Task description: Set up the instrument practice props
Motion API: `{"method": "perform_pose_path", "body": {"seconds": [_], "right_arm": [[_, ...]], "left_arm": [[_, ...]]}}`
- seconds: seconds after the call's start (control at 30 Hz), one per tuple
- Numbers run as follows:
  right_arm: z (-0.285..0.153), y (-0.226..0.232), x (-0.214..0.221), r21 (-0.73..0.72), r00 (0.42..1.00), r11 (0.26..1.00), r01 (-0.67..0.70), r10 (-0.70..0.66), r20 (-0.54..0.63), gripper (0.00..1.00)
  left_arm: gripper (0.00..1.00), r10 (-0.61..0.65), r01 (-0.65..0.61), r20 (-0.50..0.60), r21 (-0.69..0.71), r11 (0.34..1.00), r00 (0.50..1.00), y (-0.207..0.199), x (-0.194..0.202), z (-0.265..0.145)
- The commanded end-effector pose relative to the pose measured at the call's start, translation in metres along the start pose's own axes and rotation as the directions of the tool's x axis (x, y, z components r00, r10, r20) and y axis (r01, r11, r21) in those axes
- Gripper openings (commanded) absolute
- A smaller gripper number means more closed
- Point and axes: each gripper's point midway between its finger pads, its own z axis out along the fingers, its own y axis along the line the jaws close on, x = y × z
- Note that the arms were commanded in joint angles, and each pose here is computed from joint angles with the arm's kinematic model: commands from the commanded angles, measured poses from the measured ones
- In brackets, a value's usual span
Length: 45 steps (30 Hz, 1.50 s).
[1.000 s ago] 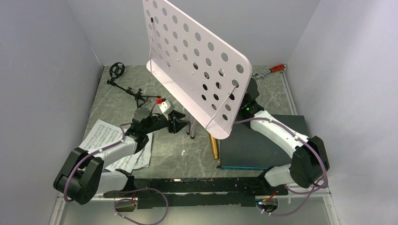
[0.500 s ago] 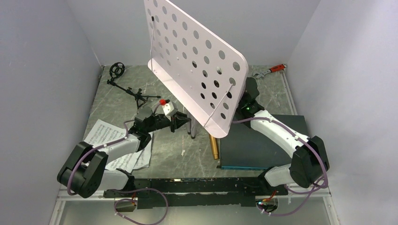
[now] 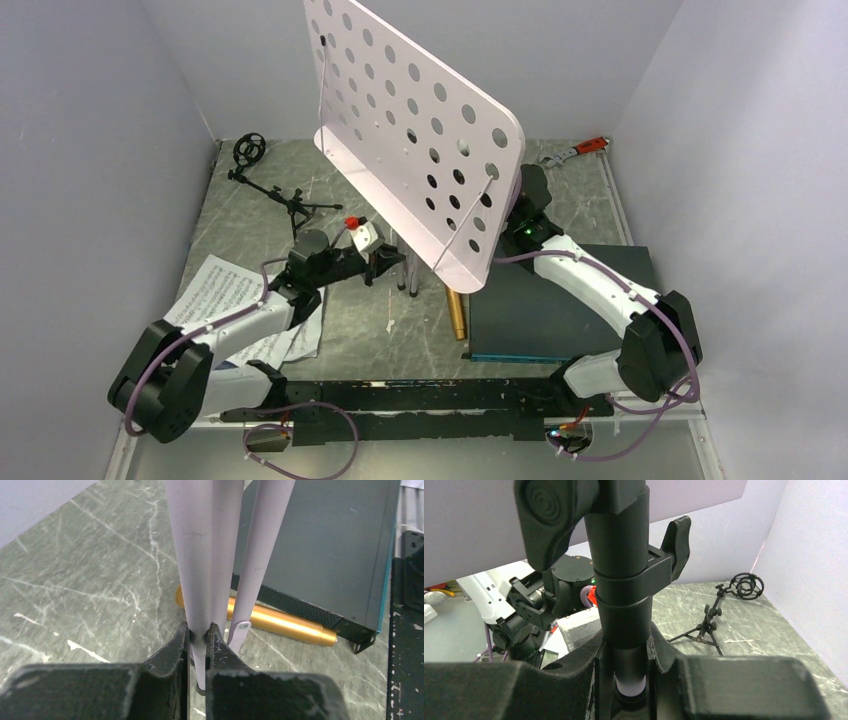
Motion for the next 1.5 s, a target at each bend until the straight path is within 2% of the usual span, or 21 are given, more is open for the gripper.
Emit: {"method": "perform_pose_path", "body": {"seconds": [0.0, 0.23, 0.97, 1.47], "right_arm": [[0.001, 0.027, -0.054, -0.062, 0.996, 0.997, 0.034, -0.028, 0.085, 0.00], [0.002, 0.033, -0.081, -0.068, 0.989, 0.995, 0.070, -0.060, 0.139, 0.00], [0.011, 0.046, -0.133, -0.115, 0.969, 0.982, 0.151, -0.123, 0.216, 0.00], [0.014, 0.057, -0.160, -0.123, 0.946, 0.972, 0.201, -0.160, 0.281, 0.00]], "left_arm": [[0.03, 0.074, -0.074, -0.005, -0.196, 0.978, 0.997, 0.029, -0.016, -0.011], [0.03, 0.074, -0.077, -0.021, -0.305, 0.949, 0.997, 0.042, -0.014, -0.024], [0.02, -0.028, 0.004, -0.050, -0.417, 0.909, 0.998, 0.046, 0.014, -0.046], [0.03, -0.073, 0.015, -0.089, -0.525, 0.851, 0.993, 0.059, 0.033, -0.063]]}}
